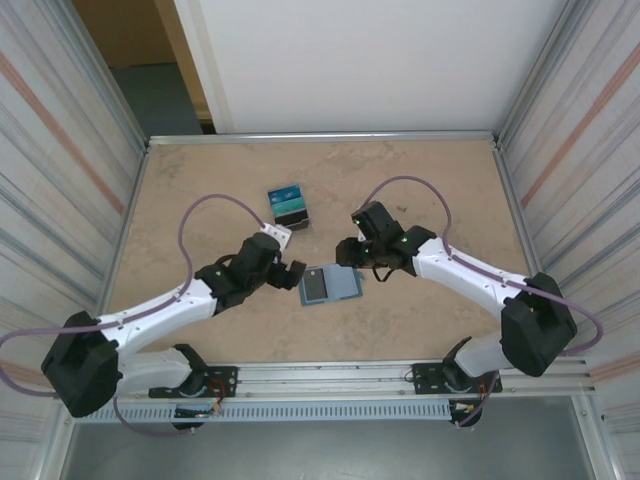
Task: Take the credit cards out of the card holder
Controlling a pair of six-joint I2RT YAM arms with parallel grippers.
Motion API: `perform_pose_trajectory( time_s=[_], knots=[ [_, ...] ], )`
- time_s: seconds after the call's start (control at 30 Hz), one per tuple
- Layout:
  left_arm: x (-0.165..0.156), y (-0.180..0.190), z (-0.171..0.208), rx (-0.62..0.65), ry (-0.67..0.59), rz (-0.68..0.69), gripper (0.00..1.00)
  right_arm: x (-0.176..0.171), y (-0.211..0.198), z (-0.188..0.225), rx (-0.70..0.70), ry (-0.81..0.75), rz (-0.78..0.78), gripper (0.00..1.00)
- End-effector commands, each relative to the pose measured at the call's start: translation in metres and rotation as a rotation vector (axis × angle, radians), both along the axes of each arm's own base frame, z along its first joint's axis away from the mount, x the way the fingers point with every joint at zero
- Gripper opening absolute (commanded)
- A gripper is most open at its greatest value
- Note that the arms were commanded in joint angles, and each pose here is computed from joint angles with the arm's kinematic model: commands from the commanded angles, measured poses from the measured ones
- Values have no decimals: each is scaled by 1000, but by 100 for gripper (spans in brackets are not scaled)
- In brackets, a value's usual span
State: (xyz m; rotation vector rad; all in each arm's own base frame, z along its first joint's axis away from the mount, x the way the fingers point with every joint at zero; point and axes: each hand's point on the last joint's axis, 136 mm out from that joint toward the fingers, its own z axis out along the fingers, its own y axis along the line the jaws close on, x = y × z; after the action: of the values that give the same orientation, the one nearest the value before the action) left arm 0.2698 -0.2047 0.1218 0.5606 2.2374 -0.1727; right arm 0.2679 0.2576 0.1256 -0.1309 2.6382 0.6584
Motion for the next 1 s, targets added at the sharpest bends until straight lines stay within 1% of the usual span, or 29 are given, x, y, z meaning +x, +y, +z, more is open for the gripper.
perform_pose_trajectory(
  time_s=[0.0,0.17,0.3,0.47,0.63,0.8,0.97],
  knots=[
    [-8,-5,-20,-14,71,11,99,-4,25,-5,120,89,41,38],
    [-14,-8,-44,15,137,2,99,-7,42,-28,166,182,83,36],
    [-20,-11,-60,63,162,-10,99,-7,48,-46,157,237,94,31],
    [-22,-10,-76,126,179,-13,99,-8,47,-65,136,278,92,29],
    [-19,-13,-85,157,190,-15,99,-10,48,-79,123,303,95,24],
    [-17,-13,-89,177,197,-11,99,-12,46,-87,114,316,97,22],
    [-18,-10,-91,191,203,-9,99,-13,45,-94,105,331,94,18]
  ],
)
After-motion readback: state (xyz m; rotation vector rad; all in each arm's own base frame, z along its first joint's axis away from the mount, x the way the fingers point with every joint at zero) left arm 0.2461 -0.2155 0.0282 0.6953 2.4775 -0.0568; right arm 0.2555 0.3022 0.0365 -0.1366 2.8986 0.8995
